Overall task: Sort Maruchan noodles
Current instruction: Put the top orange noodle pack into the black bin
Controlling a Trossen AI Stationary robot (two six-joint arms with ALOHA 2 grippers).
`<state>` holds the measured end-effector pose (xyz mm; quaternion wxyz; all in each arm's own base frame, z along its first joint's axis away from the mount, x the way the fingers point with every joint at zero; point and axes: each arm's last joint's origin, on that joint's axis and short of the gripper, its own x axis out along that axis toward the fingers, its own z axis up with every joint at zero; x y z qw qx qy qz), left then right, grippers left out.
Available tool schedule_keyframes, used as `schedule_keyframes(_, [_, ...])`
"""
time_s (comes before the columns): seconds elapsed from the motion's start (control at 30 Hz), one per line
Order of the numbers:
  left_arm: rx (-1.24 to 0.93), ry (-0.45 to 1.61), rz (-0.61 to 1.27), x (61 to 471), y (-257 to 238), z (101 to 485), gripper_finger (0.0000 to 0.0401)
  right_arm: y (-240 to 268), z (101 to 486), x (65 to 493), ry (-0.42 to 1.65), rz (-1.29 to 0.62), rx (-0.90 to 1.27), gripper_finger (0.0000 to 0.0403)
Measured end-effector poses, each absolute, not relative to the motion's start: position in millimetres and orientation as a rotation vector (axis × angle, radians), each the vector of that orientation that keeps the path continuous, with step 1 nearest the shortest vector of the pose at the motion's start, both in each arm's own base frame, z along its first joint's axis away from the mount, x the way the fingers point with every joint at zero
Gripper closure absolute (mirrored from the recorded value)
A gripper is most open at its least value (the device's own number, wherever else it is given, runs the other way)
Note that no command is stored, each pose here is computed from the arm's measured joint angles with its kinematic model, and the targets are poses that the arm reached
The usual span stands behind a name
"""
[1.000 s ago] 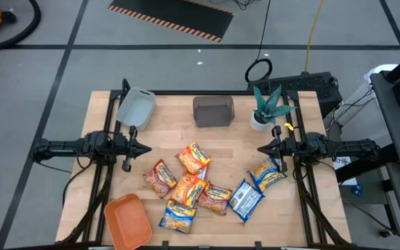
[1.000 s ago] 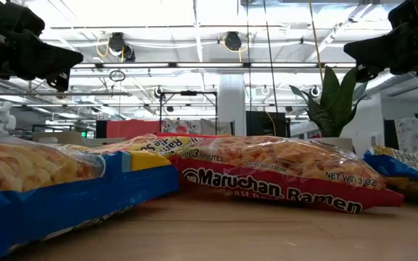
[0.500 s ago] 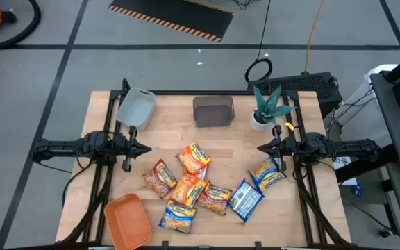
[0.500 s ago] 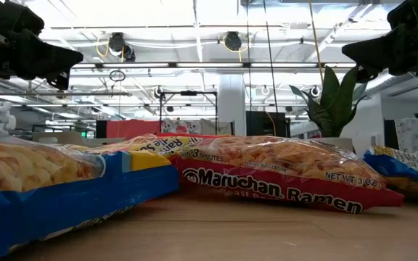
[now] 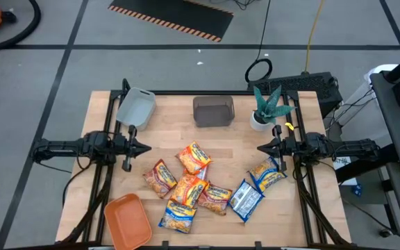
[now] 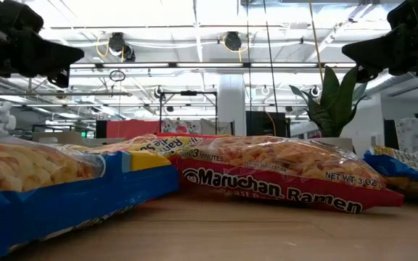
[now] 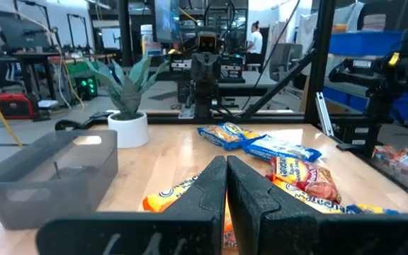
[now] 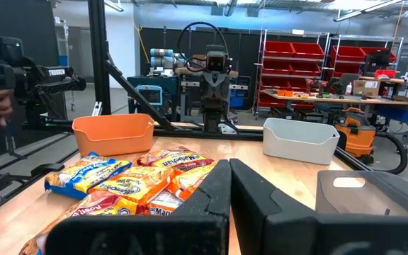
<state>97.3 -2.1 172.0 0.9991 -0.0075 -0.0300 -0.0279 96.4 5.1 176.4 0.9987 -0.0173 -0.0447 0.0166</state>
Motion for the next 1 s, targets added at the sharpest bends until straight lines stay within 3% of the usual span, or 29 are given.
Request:
schedule_keyframes(0.2, [-0.044, -0.112, -0.041, 96.0, -2.4, 180.9, 0.0382, 5.1, 176.4, 96.3, -0.09, 0.033, -0.035, 0.0403])
schedule_keyframes(0.53, [-0.034, -0.072, 0.036, 98.3, -0.5, 236.4, 0.0382, 5.1, 176.4, 96.3, -0.09, 0.033, -0.042, 0.0403])
schedule_keyframes(1.0, [-0.032, -0.059, 0.107, 138.2, 0.7, 361.2, 0.0382, 5.1, 177.3, 96.3, -0.099, 0.033, -0.041, 0.0403])
